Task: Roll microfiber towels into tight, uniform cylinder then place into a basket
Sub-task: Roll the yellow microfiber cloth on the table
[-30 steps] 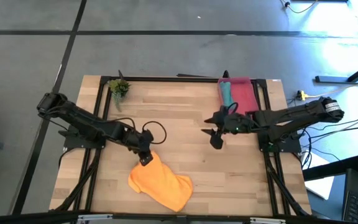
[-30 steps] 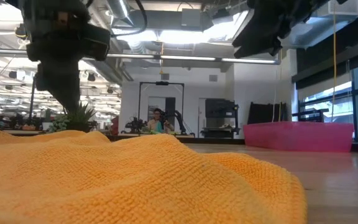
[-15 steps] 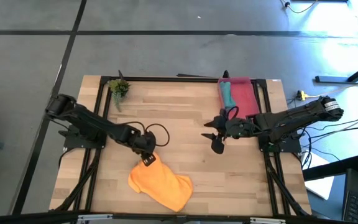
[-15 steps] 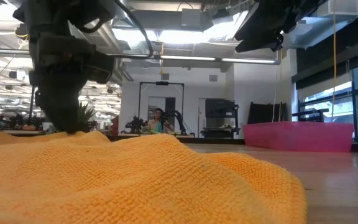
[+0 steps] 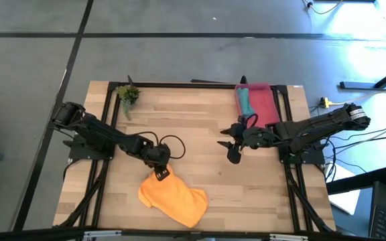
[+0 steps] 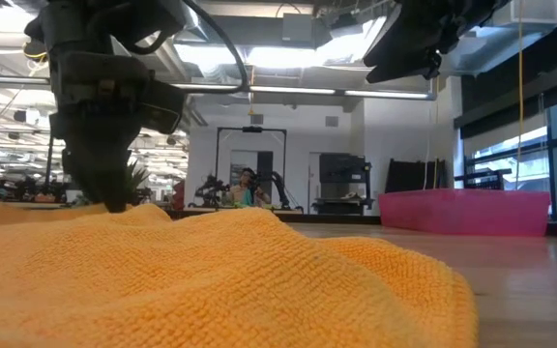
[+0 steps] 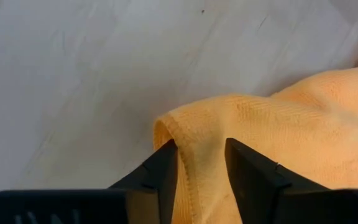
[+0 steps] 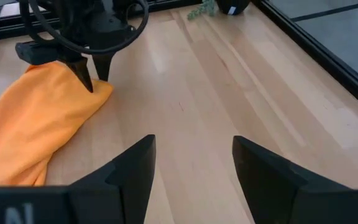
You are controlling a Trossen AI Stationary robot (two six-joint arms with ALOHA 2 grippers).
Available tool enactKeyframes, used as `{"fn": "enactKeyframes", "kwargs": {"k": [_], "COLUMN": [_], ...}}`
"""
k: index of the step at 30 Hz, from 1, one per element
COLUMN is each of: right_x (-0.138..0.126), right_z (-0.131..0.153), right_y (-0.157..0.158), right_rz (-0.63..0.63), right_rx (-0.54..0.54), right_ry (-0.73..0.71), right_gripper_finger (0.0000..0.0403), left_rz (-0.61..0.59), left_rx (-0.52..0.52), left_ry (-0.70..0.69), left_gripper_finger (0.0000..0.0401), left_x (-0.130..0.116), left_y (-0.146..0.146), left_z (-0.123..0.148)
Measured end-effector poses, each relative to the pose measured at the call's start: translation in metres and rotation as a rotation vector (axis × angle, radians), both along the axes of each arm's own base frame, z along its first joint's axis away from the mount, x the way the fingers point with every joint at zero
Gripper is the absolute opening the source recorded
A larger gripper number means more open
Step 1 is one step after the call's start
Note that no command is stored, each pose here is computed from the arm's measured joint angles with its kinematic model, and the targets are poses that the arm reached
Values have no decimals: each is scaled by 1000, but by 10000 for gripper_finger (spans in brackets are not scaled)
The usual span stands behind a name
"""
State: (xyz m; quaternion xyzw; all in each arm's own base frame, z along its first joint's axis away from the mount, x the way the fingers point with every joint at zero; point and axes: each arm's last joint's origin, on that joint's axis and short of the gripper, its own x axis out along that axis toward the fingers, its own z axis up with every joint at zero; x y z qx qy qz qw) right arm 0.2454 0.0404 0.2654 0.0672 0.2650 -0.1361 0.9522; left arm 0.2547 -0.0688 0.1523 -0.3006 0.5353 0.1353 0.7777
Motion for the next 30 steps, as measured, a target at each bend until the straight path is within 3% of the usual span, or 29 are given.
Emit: {"fn": "enactKeyframes", "kwargs": {"k": [8,21,30], "right_x": [0,0,0], "right_z": [0,0,0], "right_y": [0,0,0], "right_rz": [-1,-2,-2], "right_rx": [1,3,3], "right_ry": [-1,-2,-1], "right_gripper_finger": [214,214,214], "left_rz": [-18,-42,-32], "left_rx": [62,100,122], "left_ry": [-20,-58,-185], "left_gripper_finger": [11,1,0], "left_x": [0,-2,-11], "left_y": [-2,-7,-2], "left_z": [0,5,35]}}
